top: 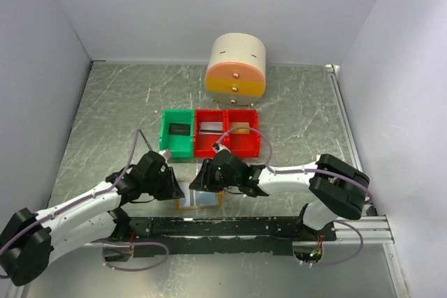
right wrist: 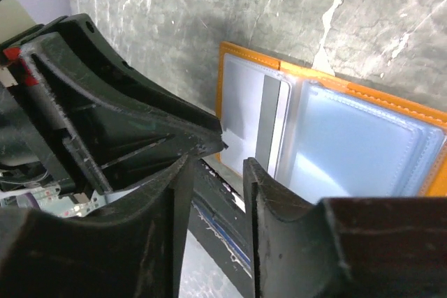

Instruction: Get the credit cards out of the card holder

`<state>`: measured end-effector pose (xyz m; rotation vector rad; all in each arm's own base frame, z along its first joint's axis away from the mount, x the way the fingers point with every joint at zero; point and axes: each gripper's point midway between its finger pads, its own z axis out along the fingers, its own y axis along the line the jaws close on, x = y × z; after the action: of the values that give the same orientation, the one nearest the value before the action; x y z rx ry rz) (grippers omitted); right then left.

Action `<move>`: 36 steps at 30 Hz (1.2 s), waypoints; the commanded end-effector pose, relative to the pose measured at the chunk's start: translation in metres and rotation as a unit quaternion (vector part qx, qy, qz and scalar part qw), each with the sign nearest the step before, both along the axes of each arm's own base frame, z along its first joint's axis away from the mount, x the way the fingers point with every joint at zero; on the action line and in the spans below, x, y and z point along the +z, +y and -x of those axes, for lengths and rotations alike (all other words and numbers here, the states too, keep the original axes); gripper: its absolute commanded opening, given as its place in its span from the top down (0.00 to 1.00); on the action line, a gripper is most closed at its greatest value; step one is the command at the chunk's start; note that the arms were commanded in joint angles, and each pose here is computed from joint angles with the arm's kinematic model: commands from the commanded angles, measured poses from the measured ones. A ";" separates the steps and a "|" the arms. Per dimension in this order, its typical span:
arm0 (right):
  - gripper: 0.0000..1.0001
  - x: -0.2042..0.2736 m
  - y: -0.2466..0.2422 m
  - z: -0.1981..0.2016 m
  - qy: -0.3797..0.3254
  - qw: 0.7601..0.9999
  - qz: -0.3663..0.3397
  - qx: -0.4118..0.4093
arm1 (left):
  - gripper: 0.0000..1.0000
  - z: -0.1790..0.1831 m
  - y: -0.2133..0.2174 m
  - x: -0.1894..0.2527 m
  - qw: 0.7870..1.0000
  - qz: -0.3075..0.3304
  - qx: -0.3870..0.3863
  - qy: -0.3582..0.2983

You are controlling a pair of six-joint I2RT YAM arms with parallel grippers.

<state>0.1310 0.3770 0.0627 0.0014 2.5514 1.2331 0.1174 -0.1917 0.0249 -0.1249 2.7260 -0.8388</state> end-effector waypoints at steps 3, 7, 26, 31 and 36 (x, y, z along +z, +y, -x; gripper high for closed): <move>0.57 -0.010 -0.002 -0.003 -0.016 1.000 0.004 0.015 | 0.57 -0.013 0.001 0.020 0.999 -0.003 0.017 -0.036; 0.57 -0.016 0.007 0.003 0.000 0.999 -0.018 0.031 | 0.57 -0.013 0.001 0.017 0.999 -0.017 0.010 -0.027; 0.73 -0.069 -0.015 0.009 0.053 0.997 0.046 -0.013 | 0.84 -0.008 0.012 -0.018 0.997 -0.080 0.000 0.006; 0.79 -0.050 -0.007 0.006 0.032 0.999 -0.005 -0.010 | 0.87 -0.002 0.011 -0.024 0.995 -0.093 -0.015 0.015; 0.87 -0.017 0.018 0.015 -0.005 0.995 -0.075 0.065 | 0.88 0.002 0.006 -0.024 0.995 -0.093 -0.018 0.016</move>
<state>0.1347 0.3704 0.0208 0.0713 2.5526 1.2608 0.1219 -0.1894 0.0138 -0.0717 2.8059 -0.6567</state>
